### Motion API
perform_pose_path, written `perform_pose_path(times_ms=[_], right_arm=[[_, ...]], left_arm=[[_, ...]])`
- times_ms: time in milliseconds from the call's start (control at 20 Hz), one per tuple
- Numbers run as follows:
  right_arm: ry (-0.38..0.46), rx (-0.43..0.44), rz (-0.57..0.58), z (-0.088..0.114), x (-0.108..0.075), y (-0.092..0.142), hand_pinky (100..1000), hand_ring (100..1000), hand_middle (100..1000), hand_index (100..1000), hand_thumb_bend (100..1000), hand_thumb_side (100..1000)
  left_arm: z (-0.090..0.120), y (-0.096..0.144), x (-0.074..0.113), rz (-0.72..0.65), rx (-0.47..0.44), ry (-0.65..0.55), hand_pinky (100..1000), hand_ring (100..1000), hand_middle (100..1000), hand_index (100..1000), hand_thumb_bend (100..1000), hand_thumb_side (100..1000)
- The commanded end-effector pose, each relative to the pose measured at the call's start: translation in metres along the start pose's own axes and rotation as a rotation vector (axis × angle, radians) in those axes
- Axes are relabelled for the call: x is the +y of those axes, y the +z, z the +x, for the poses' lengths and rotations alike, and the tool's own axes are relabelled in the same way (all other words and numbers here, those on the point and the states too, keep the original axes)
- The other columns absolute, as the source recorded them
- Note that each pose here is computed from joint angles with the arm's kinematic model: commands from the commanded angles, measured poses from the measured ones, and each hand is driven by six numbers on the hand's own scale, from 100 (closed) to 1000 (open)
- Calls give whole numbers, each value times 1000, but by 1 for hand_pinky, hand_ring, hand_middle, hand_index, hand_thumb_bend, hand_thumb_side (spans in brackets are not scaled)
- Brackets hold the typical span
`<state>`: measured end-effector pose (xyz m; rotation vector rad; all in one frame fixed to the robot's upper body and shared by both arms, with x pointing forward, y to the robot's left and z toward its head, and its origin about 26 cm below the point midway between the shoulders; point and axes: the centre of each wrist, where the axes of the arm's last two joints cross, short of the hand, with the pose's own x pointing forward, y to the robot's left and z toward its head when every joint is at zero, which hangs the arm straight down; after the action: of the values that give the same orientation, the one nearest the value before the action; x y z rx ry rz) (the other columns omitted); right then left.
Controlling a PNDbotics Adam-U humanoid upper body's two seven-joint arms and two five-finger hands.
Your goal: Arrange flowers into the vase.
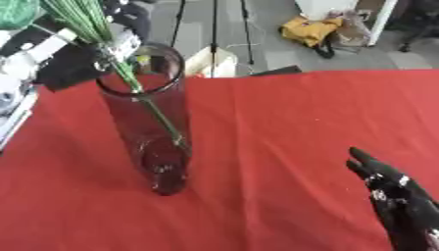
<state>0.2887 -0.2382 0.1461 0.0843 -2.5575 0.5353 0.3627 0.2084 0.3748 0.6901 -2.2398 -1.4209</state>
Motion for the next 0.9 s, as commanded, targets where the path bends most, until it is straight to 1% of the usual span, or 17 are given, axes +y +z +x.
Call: perform_pose_path(times_ms=[50,100,550,900], right_arm=[[11,-14,7,3,-1,-4,975,1000,110,885,100,1000],[11,-14,7,3,-1,-4,975,1000,110,885,100,1000],[12,-9,8,3,-1,-4,977,1000,107,887,100,1000],[12,-5,11,3,-1,-5,979,1000,105,887,100,1000]], left_arm=[[-1,4,16,-4,-4,-65,922,929,959,1000,100,1000],[-1,4,16,-10,-8,-71,928,934,970,1000,100,1000],[-2,6,20,-31,-38,-106,950,949,976,1000,100,1000],[-6,8,23,-41,-17,-119,952,950,974,1000,100,1000]])
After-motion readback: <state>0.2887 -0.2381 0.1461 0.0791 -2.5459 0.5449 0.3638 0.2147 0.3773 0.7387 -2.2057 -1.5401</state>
